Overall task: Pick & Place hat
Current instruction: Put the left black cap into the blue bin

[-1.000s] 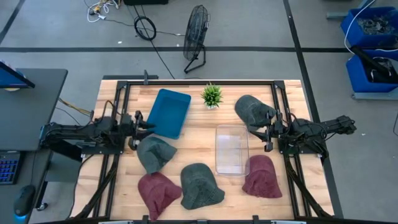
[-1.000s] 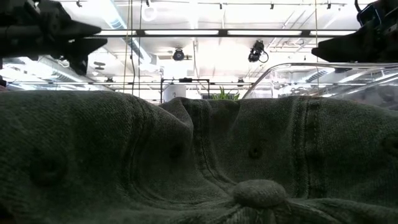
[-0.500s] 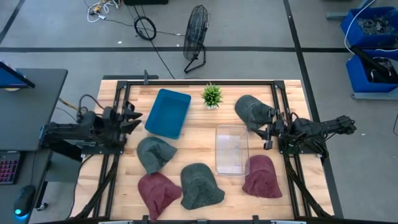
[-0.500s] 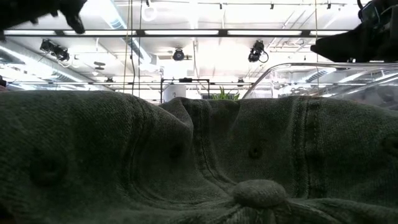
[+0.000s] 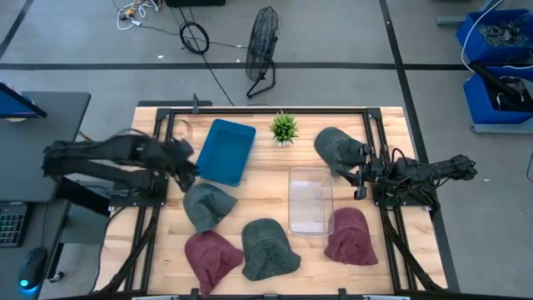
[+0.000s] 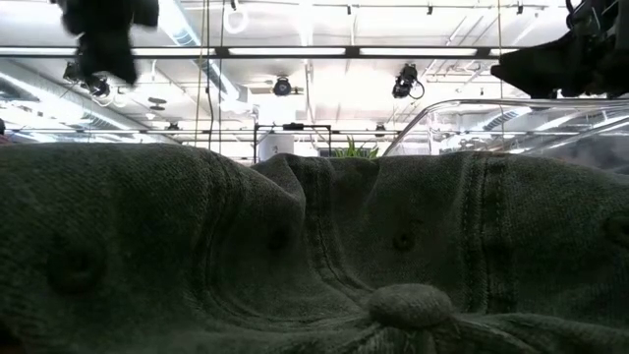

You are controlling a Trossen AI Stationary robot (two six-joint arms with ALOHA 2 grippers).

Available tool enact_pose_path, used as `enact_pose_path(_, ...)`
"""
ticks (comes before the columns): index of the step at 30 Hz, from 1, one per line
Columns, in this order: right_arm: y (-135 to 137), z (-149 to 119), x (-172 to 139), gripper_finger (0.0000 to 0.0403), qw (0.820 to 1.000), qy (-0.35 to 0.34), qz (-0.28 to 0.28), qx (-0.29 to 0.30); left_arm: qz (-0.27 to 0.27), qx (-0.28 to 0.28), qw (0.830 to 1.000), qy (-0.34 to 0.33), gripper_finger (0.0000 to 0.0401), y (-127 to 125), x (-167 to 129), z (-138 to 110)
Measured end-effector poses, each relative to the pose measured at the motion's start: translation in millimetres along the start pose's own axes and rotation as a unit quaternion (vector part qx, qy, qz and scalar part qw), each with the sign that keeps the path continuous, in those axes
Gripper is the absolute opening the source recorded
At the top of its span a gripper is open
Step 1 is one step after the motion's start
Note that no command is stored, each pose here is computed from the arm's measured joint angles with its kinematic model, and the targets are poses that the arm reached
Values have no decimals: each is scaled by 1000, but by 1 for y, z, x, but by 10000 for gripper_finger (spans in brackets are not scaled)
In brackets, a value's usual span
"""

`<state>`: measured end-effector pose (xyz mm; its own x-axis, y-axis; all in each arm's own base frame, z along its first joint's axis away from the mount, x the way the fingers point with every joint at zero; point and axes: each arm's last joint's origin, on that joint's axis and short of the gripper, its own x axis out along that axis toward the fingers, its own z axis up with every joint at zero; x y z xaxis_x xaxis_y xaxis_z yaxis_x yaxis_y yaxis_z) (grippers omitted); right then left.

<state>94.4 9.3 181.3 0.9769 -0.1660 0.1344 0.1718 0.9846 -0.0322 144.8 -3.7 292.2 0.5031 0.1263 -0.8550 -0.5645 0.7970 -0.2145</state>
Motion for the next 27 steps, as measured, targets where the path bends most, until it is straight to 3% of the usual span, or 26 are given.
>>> enact_pose_path(3,0,-2,0,148,1000,8,1,-3,49,3,996,81,135,-14,26,-8)
enact_pose_path(9,0,-4,0,148,1000,22,1,11,88,21,986,138,135,-42,58,-21)
enact_pose_path(18,0,-6,0,148,999,29,1,18,100,34,984,142,135,-66,77,-35)
enact_pose_path(27,0,-8,0,148,999,37,1,11,144,16,980,133,135,-67,91,-40)
